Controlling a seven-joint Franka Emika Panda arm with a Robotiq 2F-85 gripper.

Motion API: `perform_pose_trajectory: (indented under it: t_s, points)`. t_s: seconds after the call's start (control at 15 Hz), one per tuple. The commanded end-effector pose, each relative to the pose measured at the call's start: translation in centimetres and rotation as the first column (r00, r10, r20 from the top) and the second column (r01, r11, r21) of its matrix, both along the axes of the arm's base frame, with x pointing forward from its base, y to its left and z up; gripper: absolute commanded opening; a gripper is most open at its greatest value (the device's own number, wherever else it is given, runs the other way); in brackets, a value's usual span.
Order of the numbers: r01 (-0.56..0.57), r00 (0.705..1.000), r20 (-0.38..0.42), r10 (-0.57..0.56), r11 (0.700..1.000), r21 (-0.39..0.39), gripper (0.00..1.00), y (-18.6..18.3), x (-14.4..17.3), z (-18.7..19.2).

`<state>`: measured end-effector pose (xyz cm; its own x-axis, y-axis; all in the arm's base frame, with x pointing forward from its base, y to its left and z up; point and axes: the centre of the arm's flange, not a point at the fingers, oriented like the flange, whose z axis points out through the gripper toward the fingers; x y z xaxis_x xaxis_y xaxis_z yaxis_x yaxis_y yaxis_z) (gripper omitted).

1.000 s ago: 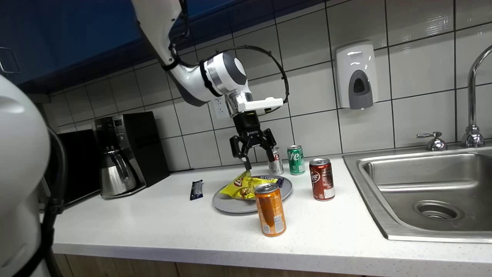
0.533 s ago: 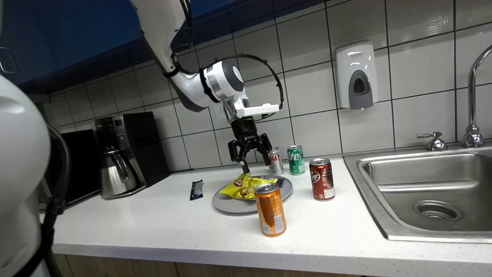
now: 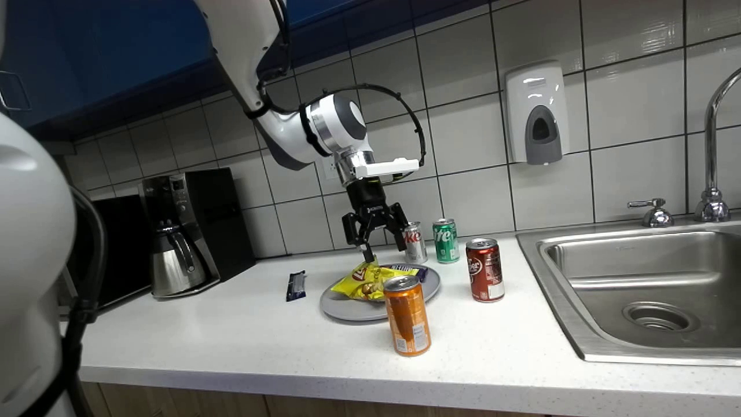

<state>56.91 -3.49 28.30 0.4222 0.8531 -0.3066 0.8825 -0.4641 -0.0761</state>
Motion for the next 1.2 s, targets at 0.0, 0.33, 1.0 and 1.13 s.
perform_pose_trajectory:
  t_s: [0.0, 0.33, 1.0, 1.13]
  points:
    - [0.0, 1.0, 0.0, 0.0, 1.0, 0.0, 1.0, 0.0, 0.0, 0.0]
    - [0.0, 1.0, 0.0, 0.0, 1.0, 0.0, 1.0, 0.0, 0.0, 0.0]
    - [-0.017, 1.0, 0.004, 0.017, 1.0, -0.005, 1.0, 0.4, -0.1, 0.0]
    - [-0.043, 0.999, 0.01, 0.043, 0.999, -0.01, 1.0, 1.1, -0.2, 0.1]
